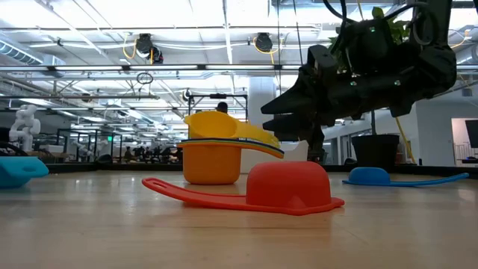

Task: Nest measuring cups in basket
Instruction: Stack the yellow measuring cup into the dark blue measuring cup

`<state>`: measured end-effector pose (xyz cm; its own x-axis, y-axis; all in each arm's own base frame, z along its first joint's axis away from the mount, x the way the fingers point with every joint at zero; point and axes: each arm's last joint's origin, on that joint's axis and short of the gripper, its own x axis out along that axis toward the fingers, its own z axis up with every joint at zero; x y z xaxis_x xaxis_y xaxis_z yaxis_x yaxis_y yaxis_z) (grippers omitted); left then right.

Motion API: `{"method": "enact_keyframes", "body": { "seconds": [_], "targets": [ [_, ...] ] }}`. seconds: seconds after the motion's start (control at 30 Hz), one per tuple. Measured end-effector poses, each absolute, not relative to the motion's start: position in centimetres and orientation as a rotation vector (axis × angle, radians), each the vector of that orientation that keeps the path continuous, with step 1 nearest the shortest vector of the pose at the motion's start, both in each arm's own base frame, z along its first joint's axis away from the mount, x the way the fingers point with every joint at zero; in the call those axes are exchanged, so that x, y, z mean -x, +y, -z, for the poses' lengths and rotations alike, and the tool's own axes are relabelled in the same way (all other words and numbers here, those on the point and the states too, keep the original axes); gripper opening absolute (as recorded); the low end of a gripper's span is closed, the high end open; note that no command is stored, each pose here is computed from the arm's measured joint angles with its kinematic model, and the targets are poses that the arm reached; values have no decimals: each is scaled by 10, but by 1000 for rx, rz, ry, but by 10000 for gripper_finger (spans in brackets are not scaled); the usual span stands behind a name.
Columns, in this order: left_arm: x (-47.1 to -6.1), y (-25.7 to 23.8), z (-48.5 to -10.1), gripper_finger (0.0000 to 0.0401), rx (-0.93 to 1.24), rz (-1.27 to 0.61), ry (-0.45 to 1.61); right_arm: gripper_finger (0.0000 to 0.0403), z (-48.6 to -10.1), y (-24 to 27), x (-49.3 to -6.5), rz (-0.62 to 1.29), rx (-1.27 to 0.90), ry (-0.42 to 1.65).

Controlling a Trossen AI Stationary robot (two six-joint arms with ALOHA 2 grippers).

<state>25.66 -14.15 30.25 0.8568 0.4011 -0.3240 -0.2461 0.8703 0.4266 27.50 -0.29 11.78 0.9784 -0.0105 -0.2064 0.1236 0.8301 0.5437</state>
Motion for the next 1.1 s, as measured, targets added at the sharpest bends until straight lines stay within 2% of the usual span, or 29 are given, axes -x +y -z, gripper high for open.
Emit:
{"method": "enact_keyframes", "body": {
  "seconds": [0.2, 0.43, 0.63, 0.8, 1.1],
  "targets": [
    [-257, -141, -303, 269, -381, -349, 418, 195, -117, -4, -275, 74, -576, 203],
    [-257, -142, -302, 269, -371, -326, 423, 201, -119, -2, -277, 60, -537, 203],
    [-257, -142, -302, 269, -374, -325, 424, 196, -141, 21, -316, -14, -418, 254],
    [-257, -142, -302, 269, -361, -327, 421, 152, -162, 37, -346, -5, -226, 417],
    [-249, -152, -300, 269, -289, -306, 420, 40, -173, 28, -356, 66, -95, 397]
  ]
}}
